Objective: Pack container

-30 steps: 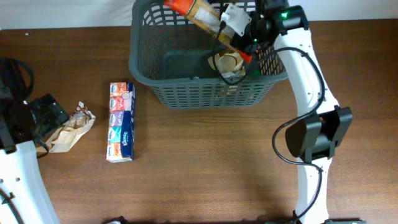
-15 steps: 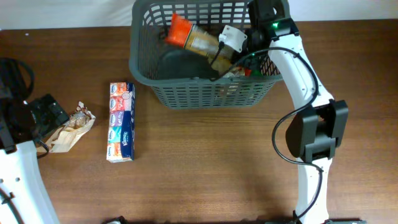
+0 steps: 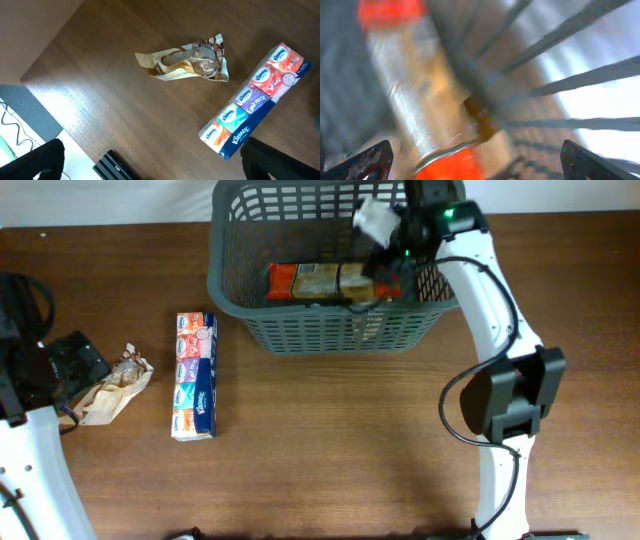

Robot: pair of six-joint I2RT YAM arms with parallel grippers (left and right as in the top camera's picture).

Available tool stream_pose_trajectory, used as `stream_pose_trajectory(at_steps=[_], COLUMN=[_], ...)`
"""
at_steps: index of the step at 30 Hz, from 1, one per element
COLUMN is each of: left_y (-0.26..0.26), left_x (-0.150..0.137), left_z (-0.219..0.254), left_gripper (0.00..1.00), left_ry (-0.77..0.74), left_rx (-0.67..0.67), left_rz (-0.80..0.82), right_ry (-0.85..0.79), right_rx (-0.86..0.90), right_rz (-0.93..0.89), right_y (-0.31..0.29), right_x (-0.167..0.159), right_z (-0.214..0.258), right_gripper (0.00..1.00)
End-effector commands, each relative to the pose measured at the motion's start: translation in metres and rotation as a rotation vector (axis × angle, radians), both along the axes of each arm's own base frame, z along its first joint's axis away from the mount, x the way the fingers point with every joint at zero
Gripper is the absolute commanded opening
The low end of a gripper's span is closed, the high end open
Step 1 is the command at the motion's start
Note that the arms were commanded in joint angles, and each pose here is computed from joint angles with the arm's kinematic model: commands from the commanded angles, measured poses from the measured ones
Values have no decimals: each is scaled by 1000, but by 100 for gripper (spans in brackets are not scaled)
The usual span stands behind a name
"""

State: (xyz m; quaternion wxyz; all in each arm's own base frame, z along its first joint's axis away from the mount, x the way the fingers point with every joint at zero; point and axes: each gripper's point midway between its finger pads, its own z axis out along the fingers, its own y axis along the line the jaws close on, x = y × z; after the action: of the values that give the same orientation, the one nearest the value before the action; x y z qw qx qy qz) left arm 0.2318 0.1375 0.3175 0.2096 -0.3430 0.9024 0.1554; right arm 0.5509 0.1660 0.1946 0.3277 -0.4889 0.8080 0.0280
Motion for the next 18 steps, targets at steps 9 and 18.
stream_pose_trajectory(at_steps=[9, 18], left_y=[1, 0], left_x=[2, -1], left_z=[0, -1], left_gripper=[99, 99], left_ry=[-11, 0], left_rx=[-7, -12], left_rz=[12, 12], right_ry=[-649, -738], right_rx=[122, 55], right_rz=[-638, -1265], right_y=[-96, -238], right_x=[-20, -91], right_z=[287, 317], right_gripper=[99, 99])
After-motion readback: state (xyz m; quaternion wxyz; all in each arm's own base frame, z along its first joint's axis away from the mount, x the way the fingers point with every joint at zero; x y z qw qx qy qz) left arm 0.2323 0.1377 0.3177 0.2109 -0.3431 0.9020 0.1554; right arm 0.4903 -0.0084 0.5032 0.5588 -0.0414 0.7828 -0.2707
